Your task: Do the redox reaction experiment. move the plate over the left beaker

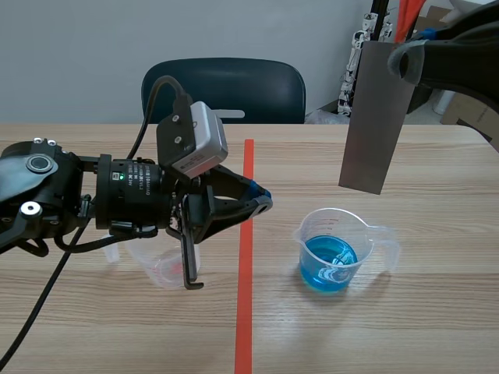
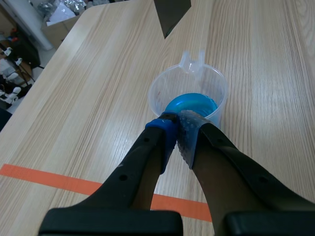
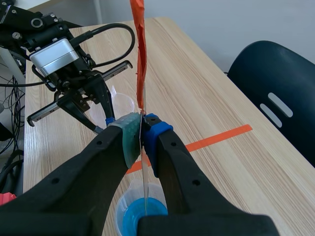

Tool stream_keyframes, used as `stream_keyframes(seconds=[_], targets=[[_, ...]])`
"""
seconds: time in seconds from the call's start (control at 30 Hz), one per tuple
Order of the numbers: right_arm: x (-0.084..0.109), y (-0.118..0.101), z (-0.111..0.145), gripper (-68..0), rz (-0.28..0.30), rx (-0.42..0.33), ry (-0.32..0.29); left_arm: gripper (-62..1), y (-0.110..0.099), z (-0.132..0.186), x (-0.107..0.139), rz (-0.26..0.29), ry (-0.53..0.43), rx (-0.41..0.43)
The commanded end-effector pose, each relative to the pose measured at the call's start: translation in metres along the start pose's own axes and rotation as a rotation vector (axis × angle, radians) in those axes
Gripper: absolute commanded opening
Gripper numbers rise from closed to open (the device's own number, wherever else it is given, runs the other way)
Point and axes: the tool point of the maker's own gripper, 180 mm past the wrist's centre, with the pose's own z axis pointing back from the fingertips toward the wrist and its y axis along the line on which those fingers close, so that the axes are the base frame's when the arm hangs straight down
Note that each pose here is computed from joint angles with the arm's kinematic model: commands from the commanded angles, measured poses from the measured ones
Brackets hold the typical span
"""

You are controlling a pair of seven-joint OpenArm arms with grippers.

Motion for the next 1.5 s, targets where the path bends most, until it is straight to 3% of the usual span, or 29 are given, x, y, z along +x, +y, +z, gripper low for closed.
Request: stream_keyframes(seconds=[0.0,0.87,1.13,1.47], targets=[[0.018,-0.002,0.001,-66.9,0.029,0.003,-0.042,-58.8,0.001,-0.003,0.011,-0.004,-0.038,0.001],[0.018,-0.002,0.001,-66.9,0.028,0.003,-0.044,-58.8,0.001,0.000,0.009,0.000,-0.032,0.003],[0.018,-0.002,0.001,-66.9,0.028,0.003,-0.044,-58.8,0.006,0.041,0.017,0.067,-0.109,0.071],[0.018,-0.002,0.001,-66.9,0.028,0.003,-0.043,-58.8,-0.009,0.099,-0.010,0.174,-0.100,0.172]])
